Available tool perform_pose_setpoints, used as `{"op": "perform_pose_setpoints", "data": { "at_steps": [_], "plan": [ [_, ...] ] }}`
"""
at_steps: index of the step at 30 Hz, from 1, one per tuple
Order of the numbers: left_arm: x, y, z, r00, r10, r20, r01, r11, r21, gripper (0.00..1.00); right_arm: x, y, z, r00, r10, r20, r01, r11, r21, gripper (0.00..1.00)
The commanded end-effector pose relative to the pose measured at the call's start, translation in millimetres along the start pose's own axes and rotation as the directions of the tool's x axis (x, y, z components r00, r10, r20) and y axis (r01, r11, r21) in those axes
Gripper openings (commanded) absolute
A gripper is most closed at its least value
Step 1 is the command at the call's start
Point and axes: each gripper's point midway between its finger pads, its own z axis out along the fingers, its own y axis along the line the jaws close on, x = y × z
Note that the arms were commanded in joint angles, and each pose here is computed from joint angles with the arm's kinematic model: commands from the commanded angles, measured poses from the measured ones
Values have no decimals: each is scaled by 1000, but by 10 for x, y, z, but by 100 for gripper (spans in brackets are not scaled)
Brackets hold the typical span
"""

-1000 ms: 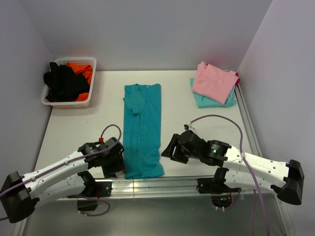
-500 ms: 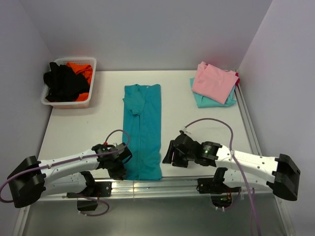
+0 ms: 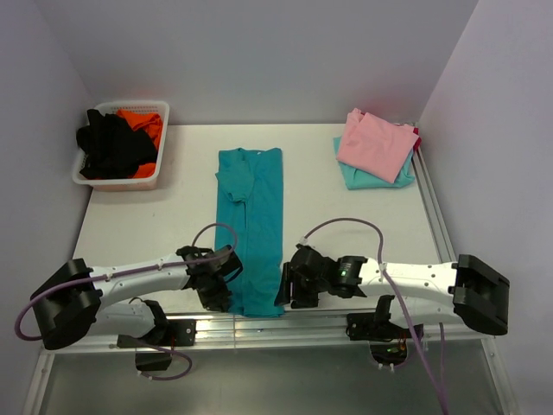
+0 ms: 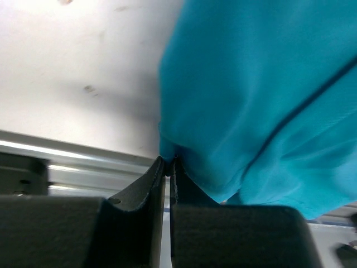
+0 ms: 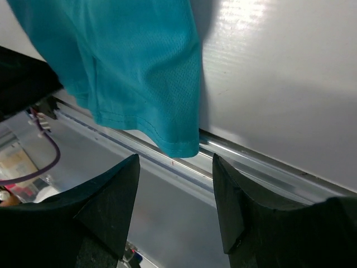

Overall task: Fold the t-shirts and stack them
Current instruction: Fold the tshirt

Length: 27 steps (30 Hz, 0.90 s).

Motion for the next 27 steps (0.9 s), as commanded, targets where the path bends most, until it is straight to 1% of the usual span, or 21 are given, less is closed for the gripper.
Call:
{"op": "perform_pose_setpoints", "data": {
  "at_steps": [1,4,9,15,17,18,19,21,22,23,25,27],
  "plan": [
    [-154,-247,-16,997,3,79,-8,998,64,10,60,194,45,1000,-25,-13,24,999,-47,62],
    [-154,-290,-35,997,5,79,-11,997,79,10,108,172,94,999,-38,-24,37,999,-29,62],
    [-144,-247,-30,997,16,74,-21,998,65,9,141,95,204,999,-33,-35,32,999,-16,61],
    [-131,-171,-67,997,21,72,-25,998,58,8,173,75,368,998,-41,-57,41,999,0,54],
    [-131,-133,-93,997,26,74,-30,998,51,8,174,106,415,997,-46,-60,46,999,-1,50],
    [-131,-114,-99,997,29,75,-33,998,46,8,177,108,428,997,-50,-62,50,999,1,47],
    [-141,-123,-123,996,30,81,-34,998,52,7,168,139,430,997,-52,-60,52,999,2,33],
    [-150,-87,-149,996,32,85,-36,999,41,6,154,138,432,997,-59,-57,60,998,18,17],
    [-158,-100,-183,995,33,90,-37,998,49,2,135,120,406,997,-61,-50,64,997,46,1],
    [-158,-85,-197,995,31,91,-35,998,44,0,118,124,371,997,-69,-43,71,996,52,0],
    [-154,-38,-245,995,30,93,-34,999,41,0,99,76,274,997,-72,-34,75,993,92,0],
    [-151,-22,-297,995,18,94,-23,998,51,0,51,95,147,997,-77,-1,77,993,90,0]
  ]
}}
